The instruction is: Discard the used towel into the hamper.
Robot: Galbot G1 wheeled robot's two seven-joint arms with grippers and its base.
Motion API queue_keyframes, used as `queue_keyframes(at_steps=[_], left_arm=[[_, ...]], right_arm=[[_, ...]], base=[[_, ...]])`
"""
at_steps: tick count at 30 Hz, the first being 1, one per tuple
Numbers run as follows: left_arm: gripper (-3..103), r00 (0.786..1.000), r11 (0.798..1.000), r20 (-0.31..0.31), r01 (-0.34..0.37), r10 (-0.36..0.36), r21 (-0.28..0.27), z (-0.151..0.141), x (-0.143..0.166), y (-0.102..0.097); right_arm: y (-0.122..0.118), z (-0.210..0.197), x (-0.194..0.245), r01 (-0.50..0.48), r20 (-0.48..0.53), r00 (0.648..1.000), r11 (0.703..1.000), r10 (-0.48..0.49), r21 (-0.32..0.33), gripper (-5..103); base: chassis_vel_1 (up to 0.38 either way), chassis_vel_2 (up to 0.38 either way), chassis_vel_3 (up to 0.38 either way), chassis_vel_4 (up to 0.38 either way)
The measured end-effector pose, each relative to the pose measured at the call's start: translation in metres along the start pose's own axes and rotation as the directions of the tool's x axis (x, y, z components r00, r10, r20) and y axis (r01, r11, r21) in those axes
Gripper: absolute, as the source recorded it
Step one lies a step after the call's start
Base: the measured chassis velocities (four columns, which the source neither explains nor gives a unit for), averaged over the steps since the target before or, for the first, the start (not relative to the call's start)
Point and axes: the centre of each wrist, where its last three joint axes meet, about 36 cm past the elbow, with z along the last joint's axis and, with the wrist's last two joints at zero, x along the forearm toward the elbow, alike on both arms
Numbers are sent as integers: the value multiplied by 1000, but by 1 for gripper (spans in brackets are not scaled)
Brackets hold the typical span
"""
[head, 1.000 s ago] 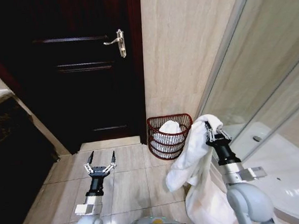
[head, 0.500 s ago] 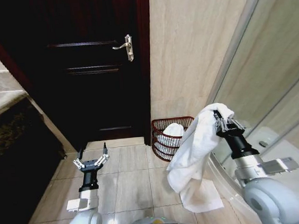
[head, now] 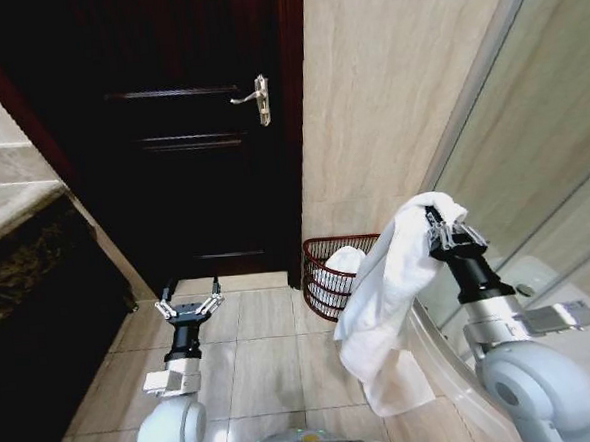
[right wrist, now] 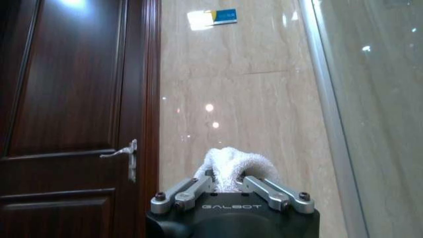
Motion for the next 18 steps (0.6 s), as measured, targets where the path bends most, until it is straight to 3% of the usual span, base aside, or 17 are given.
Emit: queue_keyframes(at_steps=[6,12,18], left_arm=[[100,1000,1000,-13,-1,1,-15,1,0,1],[100,1000,1000,-27,-8,8,8,5,1,2],[100,996,995,-33,-78,80,61,11,4,9]], right_arm=[[-3,2,-4,5,-5,1000,1000,-5,-12,9],[-5,-4,-12,4,15,1000,1000,-3,-11,9],[-5,-3,-14,15,10,1000,1000,-15,0,9]], base=[[0,0,0,0],[0,0,0,0],[0,0,0,0]])
